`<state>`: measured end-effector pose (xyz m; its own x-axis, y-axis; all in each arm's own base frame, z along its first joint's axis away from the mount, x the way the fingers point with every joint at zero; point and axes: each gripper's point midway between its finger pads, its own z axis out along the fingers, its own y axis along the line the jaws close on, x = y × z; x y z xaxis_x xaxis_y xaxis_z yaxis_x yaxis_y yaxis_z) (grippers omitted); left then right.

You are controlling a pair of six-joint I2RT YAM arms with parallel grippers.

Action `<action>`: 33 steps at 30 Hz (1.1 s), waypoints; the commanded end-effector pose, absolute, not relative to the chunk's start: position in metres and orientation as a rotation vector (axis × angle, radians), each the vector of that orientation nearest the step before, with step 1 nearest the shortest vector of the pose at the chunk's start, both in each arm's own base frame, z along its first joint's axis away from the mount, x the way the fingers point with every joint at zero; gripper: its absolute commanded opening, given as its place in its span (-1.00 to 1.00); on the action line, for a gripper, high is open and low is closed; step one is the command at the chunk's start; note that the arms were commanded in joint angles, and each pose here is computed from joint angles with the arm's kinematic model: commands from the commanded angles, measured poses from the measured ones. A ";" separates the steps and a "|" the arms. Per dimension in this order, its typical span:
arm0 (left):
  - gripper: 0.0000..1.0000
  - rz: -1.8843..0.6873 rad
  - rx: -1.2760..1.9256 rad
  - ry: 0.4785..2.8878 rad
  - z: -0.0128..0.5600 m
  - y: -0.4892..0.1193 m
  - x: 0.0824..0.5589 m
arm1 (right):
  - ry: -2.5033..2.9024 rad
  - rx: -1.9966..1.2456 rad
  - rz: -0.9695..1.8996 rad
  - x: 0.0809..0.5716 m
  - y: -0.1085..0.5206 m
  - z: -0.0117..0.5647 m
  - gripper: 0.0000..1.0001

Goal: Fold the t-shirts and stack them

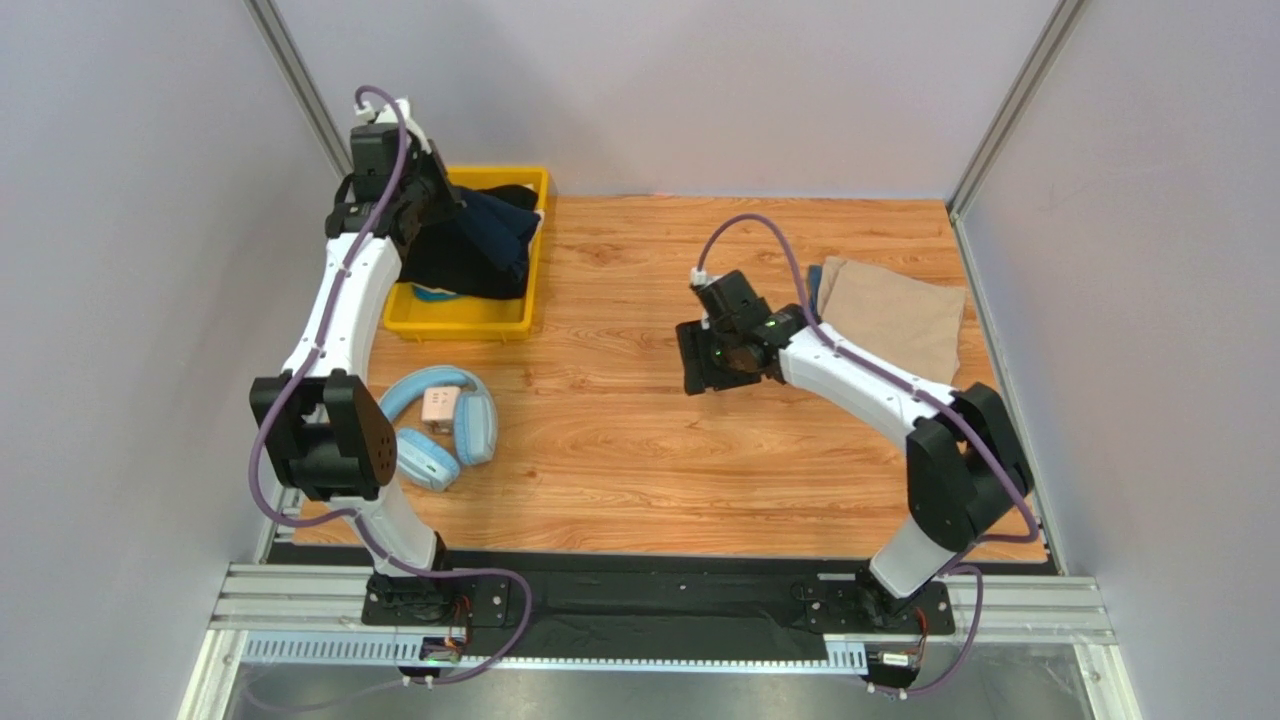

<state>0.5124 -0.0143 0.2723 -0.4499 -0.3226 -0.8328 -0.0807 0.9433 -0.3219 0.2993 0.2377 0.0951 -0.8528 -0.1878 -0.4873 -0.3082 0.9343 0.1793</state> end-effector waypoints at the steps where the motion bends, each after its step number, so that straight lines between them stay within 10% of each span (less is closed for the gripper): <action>1: -1.00 -0.397 -0.048 1.869 0.366 -0.092 0.482 | 2.452 -0.149 0.331 0.337 0.204 0.153 0.24; 11: -1.00 -0.585 0.119 1.786 0.421 -0.194 0.450 | 2.392 0.033 0.310 0.339 0.167 0.167 0.26; 21: -1.00 -0.802 0.264 2.282 0.209 -0.298 0.376 | 2.336 0.137 0.320 0.348 0.133 0.188 0.04; 33: -1.00 -0.757 0.208 2.619 0.098 -0.281 0.229 | 2.405 0.162 0.429 0.350 0.148 0.172 0.44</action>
